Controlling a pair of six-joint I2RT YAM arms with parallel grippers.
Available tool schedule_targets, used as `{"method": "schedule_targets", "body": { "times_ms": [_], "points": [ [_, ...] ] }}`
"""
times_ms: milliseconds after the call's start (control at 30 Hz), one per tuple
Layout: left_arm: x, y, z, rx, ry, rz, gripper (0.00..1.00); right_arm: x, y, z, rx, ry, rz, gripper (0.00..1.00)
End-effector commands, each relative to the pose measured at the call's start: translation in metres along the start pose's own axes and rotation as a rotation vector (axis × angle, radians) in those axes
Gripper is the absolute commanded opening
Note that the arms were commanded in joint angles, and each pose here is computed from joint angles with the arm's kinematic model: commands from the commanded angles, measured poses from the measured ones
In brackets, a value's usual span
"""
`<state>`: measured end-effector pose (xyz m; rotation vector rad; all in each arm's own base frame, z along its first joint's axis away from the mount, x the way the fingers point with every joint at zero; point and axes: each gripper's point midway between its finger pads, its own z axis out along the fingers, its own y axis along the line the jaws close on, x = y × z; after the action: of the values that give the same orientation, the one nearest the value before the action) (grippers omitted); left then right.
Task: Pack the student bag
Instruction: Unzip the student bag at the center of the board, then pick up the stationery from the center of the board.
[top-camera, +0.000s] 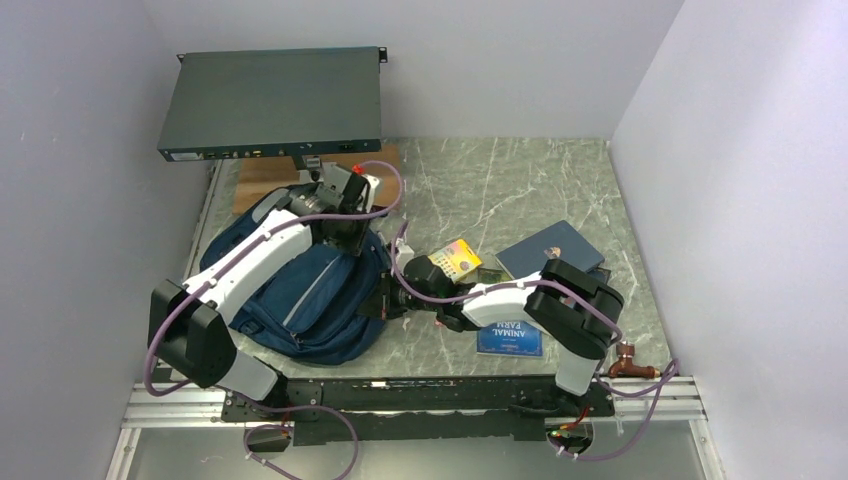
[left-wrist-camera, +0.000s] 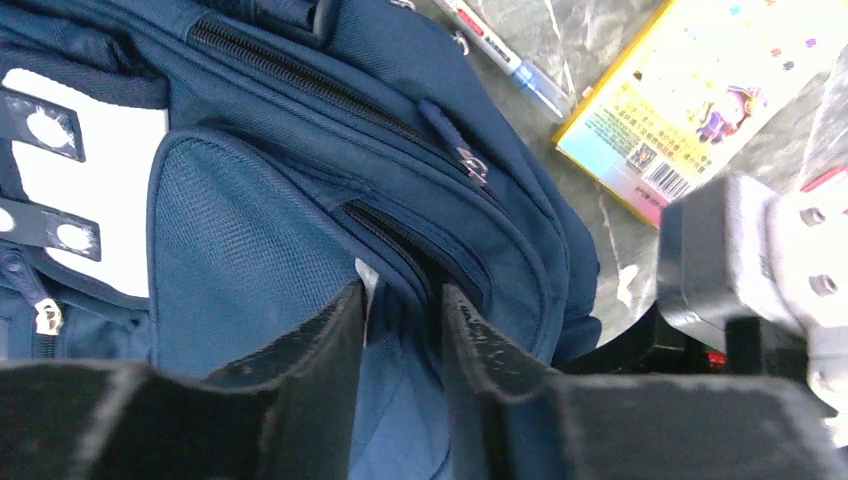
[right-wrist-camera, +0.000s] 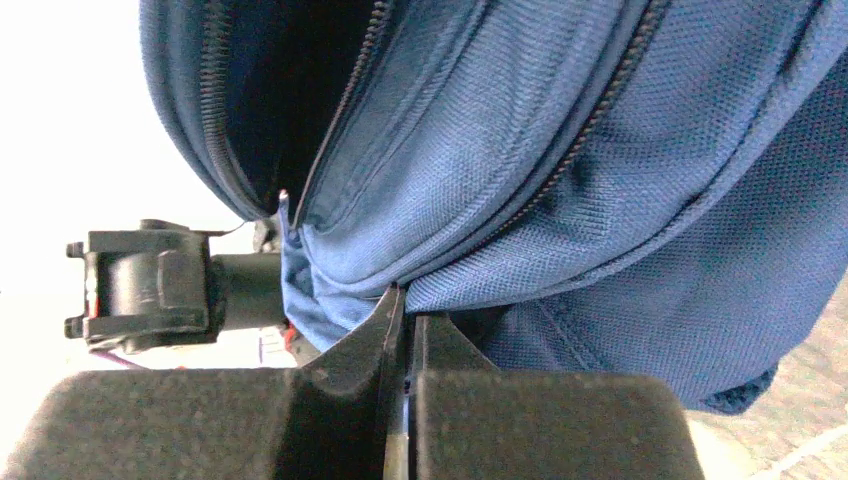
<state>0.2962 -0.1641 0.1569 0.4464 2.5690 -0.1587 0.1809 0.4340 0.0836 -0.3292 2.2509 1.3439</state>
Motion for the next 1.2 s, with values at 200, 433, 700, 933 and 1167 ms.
{"method": "schedule_targets", "body": {
  "times_ms": [200, 433, 700, 933, 1167],
  "points": [
    [0.008, 0.009, -0.027, -0.153, -0.169, 0.103, 0.73, -0.018, 0.053, 0.001, -0.277, -0.002, 0.066, 0.08],
    [-0.015, -0.011, -0.058, -0.013, -0.373, 0.012, 0.99, -0.024, 0.016, -0.019, -0.152, 0.04, -0.028, 0.62],
    [-0.033, -0.086, -0.062, 0.33, -0.438, -0.047, 1.0, -0.045, -0.04, -0.088, 0.209, -0.096, -0.116, 0.85],
    [-0.048, -0.146, -0.027, 0.277, -0.34, 0.095, 1.0, -0.069, -0.106, -0.174, 0.448, -0.353, 0.048, 0.88],
    [-0.053, -0.161, 0.04, 0.168, -0.162, 0.11, 0.99, -0.05, -0.127, -0.197, 0.38, -0.448, 0.212, 0.71]
  ]
}}
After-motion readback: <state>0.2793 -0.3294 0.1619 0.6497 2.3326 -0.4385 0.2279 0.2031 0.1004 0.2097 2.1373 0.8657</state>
